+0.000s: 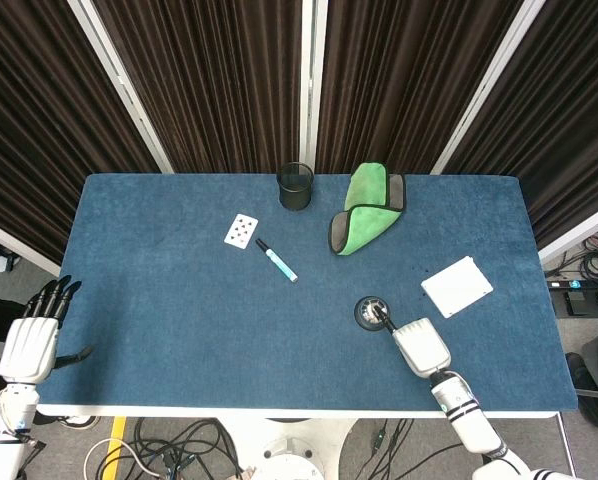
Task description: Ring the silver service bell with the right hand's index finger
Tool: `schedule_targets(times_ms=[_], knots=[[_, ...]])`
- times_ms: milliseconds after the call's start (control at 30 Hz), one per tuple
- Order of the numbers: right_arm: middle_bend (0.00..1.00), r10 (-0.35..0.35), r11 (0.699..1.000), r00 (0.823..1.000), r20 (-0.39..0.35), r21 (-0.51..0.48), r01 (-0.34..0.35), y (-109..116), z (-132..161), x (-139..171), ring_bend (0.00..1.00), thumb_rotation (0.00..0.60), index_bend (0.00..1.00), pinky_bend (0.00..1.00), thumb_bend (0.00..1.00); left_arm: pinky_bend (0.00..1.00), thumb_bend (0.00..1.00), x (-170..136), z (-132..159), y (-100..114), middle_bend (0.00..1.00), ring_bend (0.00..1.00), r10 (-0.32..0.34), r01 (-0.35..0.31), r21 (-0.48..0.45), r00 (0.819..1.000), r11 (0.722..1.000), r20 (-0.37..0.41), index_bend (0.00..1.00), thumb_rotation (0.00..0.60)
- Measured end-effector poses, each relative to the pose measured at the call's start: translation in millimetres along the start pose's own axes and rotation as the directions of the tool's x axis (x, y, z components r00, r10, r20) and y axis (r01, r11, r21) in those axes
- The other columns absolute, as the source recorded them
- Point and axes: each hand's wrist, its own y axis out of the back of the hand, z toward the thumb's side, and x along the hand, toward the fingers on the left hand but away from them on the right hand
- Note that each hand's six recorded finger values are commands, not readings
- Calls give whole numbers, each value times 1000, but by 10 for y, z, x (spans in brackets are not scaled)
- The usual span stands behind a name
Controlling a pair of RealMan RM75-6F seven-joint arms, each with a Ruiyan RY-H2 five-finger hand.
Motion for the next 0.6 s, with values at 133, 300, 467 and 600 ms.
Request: schedule_targets(times_ms=[133,300,467,600], knots=[[844,-5,1000,1000,0,-3,5,9,-15,1,782,600,0,742,1000,156,26,1,3,-5,11,0,-1,1,0,1000,1000,1,89,600],[844,66,998,998,7,12,-66,-149,-31,-11,782,600,0,742,1000,156,27,0,-14,-1,11,0,-2,2,0,1000,1000,-4,90,600],[844,72,997,997,9,14,-72,-159,-22,-16,782,600,0,742,1000,156,27,-3,-17,1,11,0,-2,2,-1,1000,1000,-4,89,600],[844,6,1000,1000,17,-11,-5,12,-57,-6,782,600,0,742,1000,156,27,0,-1,12,11,0,2,-2,-2,1000,1000,2,90,600]])
